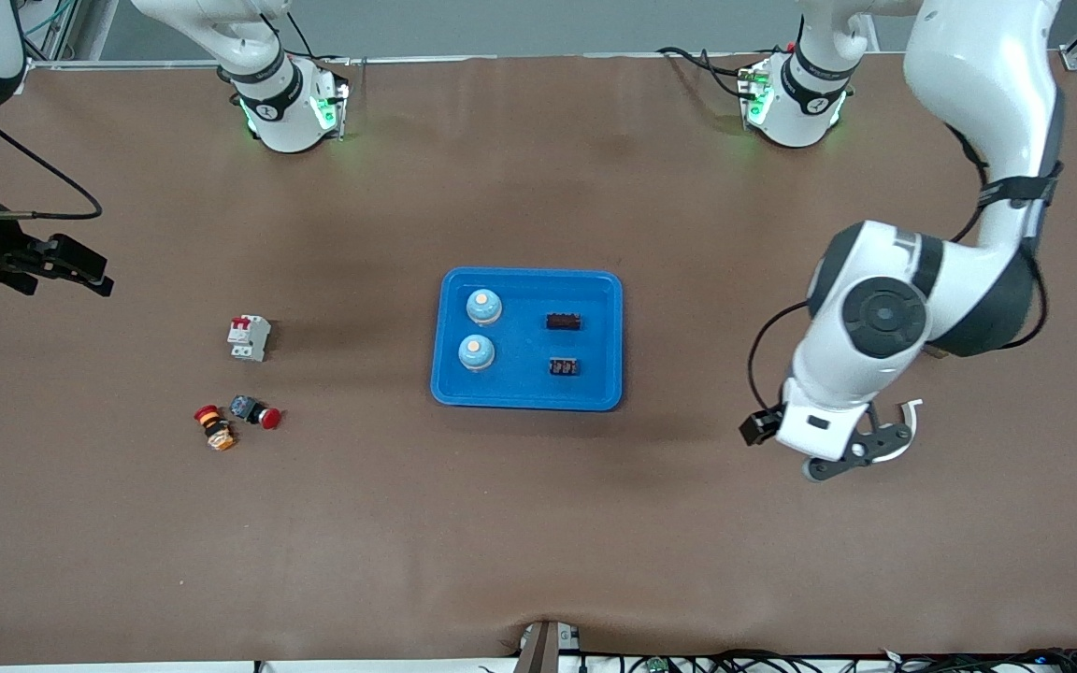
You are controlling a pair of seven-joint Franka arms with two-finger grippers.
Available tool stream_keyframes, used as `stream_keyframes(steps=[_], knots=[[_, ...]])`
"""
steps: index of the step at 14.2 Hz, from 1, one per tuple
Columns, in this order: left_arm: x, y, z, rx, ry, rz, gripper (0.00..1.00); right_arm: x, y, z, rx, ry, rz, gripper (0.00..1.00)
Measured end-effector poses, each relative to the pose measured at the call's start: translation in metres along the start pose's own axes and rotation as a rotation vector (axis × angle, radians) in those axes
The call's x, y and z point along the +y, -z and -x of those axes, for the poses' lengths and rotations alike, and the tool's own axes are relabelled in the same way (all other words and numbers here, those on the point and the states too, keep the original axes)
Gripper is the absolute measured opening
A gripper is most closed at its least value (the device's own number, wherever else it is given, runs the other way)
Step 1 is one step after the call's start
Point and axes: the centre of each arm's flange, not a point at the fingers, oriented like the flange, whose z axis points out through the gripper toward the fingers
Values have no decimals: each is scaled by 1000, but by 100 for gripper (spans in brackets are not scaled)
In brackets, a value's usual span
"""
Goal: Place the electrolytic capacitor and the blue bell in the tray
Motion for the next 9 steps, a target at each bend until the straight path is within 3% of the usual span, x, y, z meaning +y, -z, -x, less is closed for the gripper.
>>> stream_keyframes(steps=[9], knots=[[-91, -1, -49, -7, -141, -14, 100, 14, 10, 2, -5, -24, 2, 100]])
